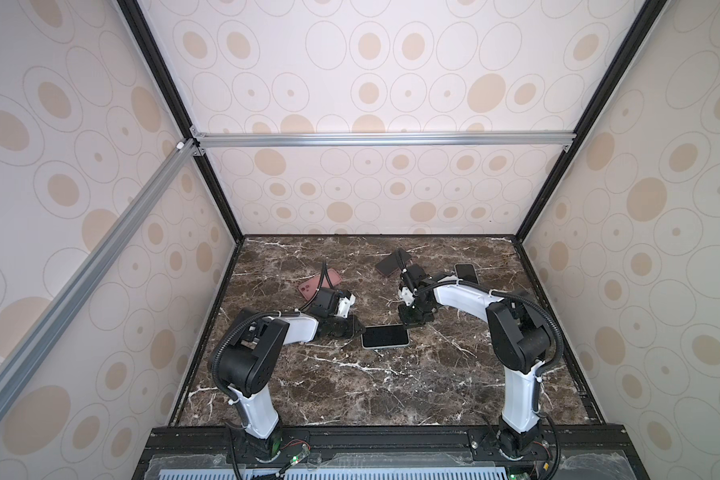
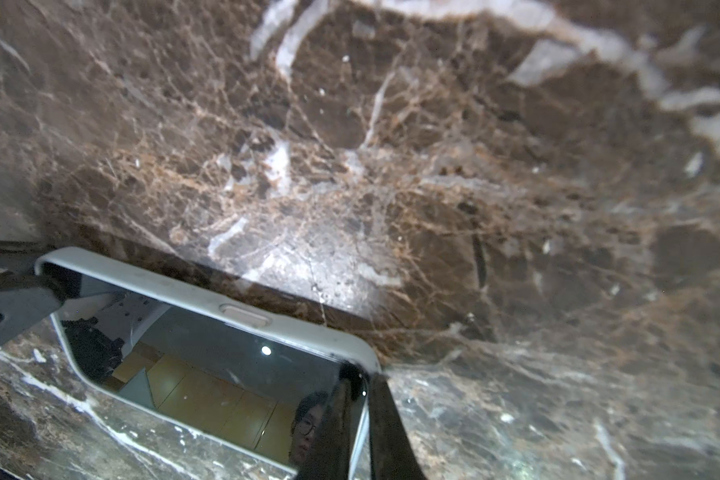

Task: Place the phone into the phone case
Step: 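Open the left gripper and lift it off while the right gripper holds the case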

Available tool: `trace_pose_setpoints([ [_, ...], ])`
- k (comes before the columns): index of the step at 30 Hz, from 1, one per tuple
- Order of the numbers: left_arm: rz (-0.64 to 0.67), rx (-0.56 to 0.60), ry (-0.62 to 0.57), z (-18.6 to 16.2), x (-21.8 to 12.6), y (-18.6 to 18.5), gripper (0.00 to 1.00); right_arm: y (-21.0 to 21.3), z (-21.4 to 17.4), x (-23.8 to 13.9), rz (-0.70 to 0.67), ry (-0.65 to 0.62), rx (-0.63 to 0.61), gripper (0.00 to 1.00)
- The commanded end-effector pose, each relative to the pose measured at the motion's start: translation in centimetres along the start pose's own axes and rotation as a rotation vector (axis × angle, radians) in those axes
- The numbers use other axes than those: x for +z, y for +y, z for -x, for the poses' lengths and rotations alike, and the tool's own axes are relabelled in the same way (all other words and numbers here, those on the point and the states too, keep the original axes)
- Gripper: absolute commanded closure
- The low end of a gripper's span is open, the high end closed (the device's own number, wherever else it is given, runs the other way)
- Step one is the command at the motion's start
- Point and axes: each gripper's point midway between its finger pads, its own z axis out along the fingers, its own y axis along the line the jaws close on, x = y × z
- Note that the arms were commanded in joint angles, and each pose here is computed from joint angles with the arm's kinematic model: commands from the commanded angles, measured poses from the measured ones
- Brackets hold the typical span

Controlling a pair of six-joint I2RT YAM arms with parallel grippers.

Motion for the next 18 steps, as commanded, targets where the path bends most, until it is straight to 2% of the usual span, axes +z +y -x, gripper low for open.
trace_pose_setpoints([
  [1, -0.025, 0.014, 0.012, -0.5, 0.2, -0.7, 0.82, 0.8, -6.8, 10.8, 0.066, 0.242, -0.011, 0.88],
  [7, 0.028, 0.023, -0.033, 0.4, -0.5, -0.3, 0.8, -2.5, -6.1, 8.8, -0.154, 0.195, -0.053, 0.86],
  [13, 0.135, 0.039, -0.085, 1.5, -1.9, 0.7, 0.75, -3.4, -5.5, 7.2, -0.263, 0.184, -0.112, 0.79],
  [18, 0.174, 0.05, -0.115, 1.9, -3.0, 0.9, 0.74, -3.3, -5.4, 6.9, -0.299, 0.189, -0.136, 0.79],
])
